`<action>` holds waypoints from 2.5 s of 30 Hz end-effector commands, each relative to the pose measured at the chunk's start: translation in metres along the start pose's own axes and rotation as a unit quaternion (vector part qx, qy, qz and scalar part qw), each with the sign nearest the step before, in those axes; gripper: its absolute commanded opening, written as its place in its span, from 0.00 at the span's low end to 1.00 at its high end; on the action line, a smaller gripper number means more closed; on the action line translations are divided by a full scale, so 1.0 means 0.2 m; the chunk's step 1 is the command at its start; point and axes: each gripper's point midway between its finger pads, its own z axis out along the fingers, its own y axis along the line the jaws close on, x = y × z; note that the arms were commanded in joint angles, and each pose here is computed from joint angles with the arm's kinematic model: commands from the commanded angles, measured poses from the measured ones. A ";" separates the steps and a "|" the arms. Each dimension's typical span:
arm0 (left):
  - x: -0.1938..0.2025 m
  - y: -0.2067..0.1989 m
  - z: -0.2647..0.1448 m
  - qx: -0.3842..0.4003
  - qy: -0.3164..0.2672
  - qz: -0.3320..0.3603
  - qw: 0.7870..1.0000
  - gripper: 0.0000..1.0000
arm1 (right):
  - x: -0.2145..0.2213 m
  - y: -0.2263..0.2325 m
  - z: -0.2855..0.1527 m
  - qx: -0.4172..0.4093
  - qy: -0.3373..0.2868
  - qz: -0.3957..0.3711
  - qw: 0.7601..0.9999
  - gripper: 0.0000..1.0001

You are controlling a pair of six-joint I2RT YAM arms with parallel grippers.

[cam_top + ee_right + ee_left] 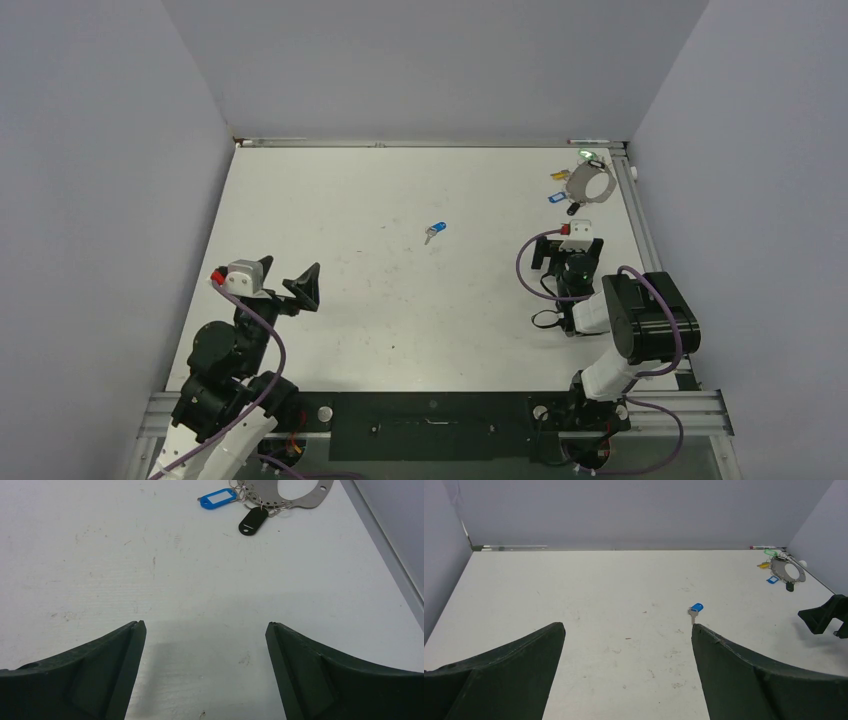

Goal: Put the keys on the keyring

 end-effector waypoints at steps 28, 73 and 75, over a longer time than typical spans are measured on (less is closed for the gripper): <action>-0.09 -0.01 -0.04 0.007 -0.032 -0.012 0.999 0.96 | -0.62 -0.05 0.22 0.134 0.060 0.081 0.986 0.99; -0.09 0.00 -0.03 0.002 -0.033 -0.009 0.999 0.96 | -0.26 -0.33 1.17 0.206 0.252 0.108 0.939 0.62; -0.09 0.00 -0.03 0.001 -0.034 -0.009 0.999 0.96 | -0.25 -0.34 1.18 0.207 0.251 0.106 0.940 0.62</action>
